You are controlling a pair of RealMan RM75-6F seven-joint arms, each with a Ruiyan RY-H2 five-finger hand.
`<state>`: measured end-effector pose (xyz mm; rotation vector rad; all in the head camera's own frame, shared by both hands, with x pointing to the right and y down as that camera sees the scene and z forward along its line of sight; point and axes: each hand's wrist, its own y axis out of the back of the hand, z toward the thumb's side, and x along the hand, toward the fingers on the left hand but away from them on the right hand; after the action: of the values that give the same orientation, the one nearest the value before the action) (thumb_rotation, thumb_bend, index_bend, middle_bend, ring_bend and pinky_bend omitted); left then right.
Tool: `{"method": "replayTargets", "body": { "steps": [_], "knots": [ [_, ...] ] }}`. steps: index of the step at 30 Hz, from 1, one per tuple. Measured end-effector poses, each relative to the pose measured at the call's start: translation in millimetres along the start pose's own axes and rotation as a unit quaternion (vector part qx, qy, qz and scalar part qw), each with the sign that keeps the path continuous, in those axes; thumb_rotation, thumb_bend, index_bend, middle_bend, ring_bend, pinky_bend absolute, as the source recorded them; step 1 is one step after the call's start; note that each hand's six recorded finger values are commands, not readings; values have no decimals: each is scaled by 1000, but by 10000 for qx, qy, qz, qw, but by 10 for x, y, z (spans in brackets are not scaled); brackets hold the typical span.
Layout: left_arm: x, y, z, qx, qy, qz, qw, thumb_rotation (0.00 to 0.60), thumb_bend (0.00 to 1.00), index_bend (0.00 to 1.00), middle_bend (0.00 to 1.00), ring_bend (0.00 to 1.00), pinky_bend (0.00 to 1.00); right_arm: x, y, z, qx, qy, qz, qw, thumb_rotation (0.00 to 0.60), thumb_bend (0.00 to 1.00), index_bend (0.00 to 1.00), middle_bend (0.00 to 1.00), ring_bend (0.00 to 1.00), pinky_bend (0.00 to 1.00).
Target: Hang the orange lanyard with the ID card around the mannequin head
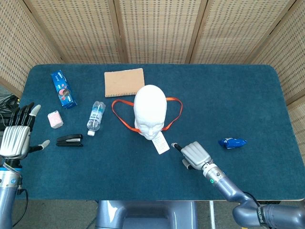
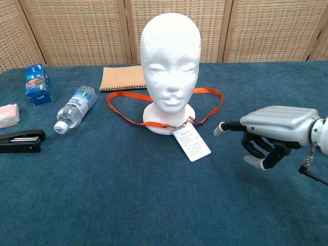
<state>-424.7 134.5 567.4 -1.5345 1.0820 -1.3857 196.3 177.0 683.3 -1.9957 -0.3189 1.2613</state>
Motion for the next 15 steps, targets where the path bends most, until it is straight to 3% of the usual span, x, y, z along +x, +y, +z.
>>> {"method": "replayTargets", "body": {
  "steps": [15],
  "knots": [
    [15, -20, -22, -26, 24, -30, 10000, 600, 0, 0, 0, 0, 0, -369, -160, 254, 21, -102, 279, 9996, 600, 685, 203, 780, 727, 930]
  ]
}}
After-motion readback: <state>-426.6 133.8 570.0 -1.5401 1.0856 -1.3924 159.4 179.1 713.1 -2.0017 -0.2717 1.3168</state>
